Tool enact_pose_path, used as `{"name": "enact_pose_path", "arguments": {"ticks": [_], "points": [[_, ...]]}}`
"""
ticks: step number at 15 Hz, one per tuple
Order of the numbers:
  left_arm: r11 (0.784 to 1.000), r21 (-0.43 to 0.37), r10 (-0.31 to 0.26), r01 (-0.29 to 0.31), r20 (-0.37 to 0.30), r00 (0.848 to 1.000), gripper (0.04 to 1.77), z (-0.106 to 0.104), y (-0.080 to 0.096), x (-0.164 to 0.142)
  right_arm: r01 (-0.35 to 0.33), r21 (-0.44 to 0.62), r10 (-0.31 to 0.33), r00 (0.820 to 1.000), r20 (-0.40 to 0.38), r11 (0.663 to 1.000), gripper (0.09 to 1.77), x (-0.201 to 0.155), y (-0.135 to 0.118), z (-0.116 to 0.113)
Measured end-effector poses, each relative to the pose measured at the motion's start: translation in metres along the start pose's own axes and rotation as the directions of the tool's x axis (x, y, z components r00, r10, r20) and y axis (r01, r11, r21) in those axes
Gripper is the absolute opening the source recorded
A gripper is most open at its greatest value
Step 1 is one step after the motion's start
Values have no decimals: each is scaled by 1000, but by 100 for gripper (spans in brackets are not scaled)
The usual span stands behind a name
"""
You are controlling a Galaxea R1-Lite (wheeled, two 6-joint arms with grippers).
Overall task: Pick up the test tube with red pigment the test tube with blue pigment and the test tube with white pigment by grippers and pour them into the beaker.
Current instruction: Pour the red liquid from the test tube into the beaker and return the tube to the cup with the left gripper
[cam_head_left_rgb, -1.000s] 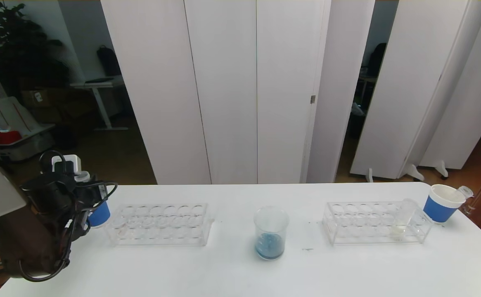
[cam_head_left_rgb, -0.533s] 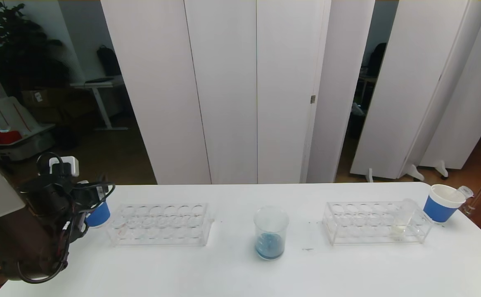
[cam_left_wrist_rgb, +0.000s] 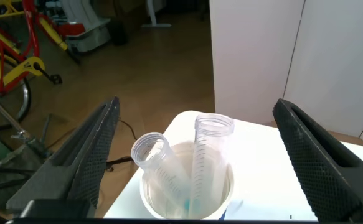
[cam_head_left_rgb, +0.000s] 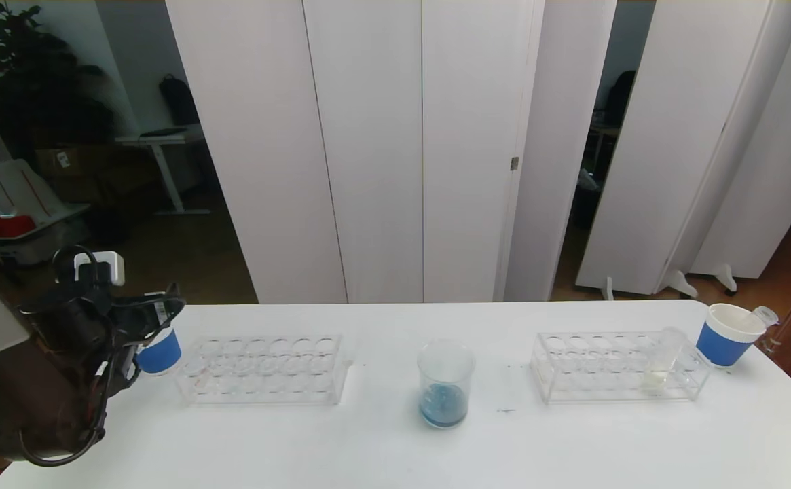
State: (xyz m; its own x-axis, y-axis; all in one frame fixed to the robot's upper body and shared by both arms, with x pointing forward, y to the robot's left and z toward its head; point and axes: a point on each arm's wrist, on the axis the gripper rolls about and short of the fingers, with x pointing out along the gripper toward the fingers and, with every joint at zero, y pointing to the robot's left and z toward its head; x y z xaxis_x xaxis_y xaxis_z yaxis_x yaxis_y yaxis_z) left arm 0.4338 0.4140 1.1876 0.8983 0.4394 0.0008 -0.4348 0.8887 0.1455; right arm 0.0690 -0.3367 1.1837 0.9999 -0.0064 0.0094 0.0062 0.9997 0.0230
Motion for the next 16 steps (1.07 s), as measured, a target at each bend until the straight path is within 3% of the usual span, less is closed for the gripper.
{"name": "enact_pose_path", "arguments": {"ticks": [4,7,16], "points": [[1000,14,-28,27,22,999,175,26,3,-14,0,0,0,1000,0,1000,174,0,0,0],[995,43,-86,86,5,996,175,49,10,-35,0,0,0,1000,0,1000,174,0,0,0],[967,54,-251,251,-2,968,175,124,31,-152,0,0,0,1000,0,1000,174,0,0,0]]}}
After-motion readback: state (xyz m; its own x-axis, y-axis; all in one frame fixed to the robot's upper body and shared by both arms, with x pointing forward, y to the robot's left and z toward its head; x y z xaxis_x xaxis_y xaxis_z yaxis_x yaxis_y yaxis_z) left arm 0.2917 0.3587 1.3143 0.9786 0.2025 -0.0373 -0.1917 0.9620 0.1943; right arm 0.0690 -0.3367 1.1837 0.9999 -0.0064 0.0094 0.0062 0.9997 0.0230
